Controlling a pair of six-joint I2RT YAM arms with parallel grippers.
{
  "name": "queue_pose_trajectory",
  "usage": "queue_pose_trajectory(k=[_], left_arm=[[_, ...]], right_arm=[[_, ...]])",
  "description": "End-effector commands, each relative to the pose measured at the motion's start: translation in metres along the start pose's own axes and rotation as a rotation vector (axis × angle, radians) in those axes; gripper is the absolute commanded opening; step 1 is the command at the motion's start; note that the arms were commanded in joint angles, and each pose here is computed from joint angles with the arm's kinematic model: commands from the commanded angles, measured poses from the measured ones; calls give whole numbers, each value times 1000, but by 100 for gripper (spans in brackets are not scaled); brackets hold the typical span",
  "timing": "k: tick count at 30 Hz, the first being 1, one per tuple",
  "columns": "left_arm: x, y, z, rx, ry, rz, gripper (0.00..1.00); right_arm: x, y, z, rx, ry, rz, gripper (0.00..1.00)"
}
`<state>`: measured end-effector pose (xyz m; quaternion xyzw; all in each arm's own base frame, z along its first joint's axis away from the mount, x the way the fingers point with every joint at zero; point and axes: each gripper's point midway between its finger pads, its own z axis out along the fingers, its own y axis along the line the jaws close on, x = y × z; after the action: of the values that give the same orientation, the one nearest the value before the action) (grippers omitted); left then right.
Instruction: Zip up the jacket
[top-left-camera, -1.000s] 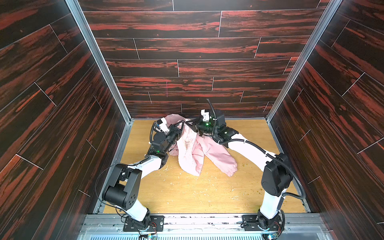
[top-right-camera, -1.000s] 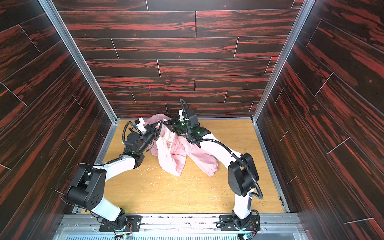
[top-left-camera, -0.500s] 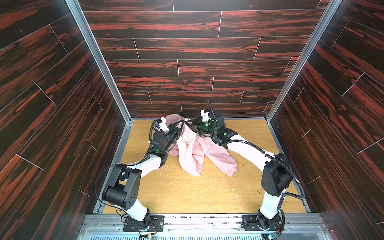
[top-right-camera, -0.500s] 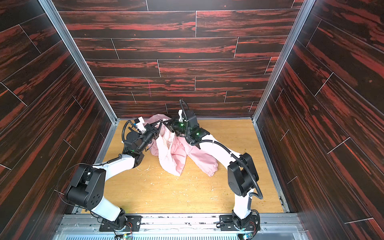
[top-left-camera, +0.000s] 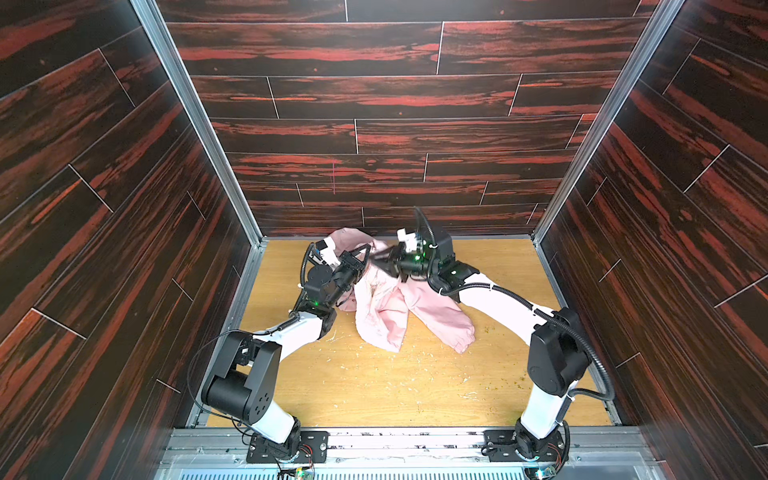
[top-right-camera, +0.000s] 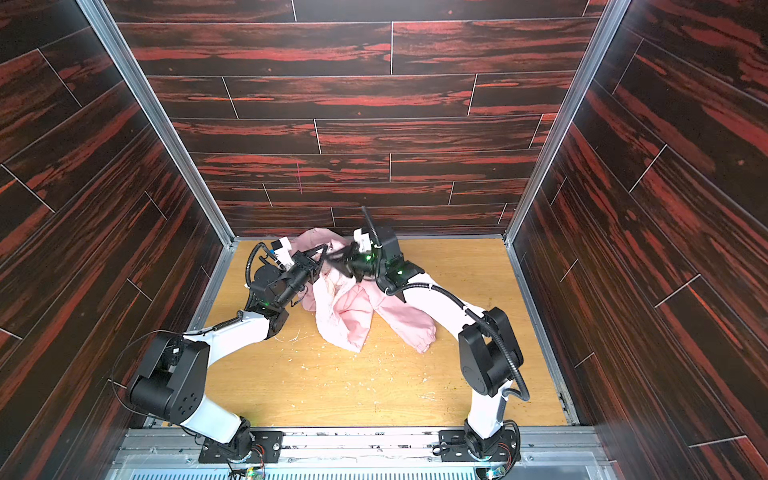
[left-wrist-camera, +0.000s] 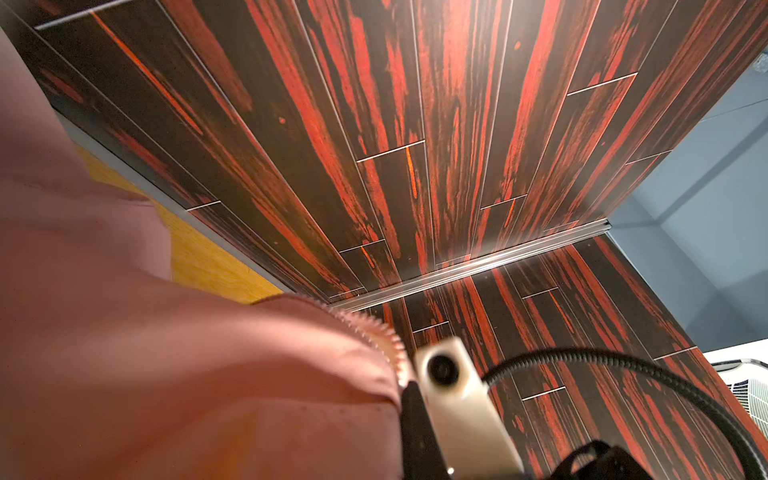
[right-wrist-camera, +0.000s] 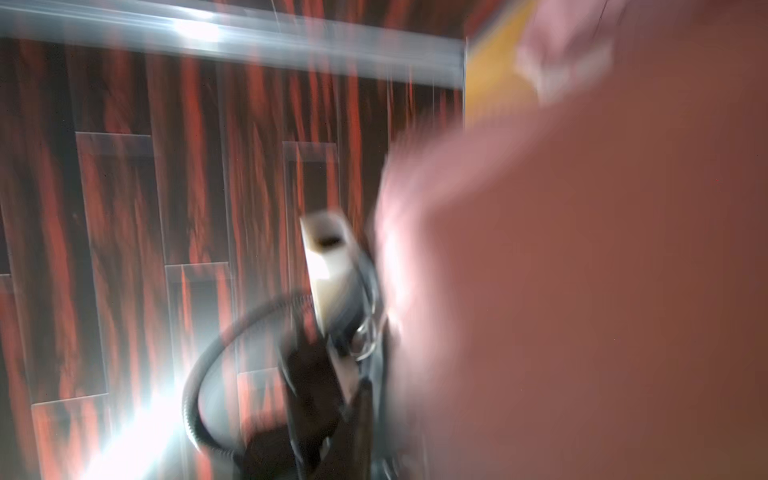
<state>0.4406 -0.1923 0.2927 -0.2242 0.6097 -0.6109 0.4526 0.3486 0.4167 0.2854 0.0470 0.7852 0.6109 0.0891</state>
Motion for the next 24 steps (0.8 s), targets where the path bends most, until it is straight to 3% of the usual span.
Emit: queue_pose_trajectory(k=[1, 8, 15, 20, 24], left_arm=[[-8, -20, -7, 47, -39, 29, 0], [-4, -8, -13, 12, -32, 22, 0], [1, -3, -18, -14, -9, 20, 0], [7, -2, -23, -38, 19, 25, 0], [13, 2, -29, -66, 48, 30, 0]], right_arm=[[56, 16, -20, -8, 216, -85, 37], [54, 29, -60, 46, 212, -252, 46], [-9, 29, -110, 66, 51, -258, 46], [-52, -7, -127, 271, -42, -234, 46], [-57, -13, -117, 331, -9, -284, 46]])
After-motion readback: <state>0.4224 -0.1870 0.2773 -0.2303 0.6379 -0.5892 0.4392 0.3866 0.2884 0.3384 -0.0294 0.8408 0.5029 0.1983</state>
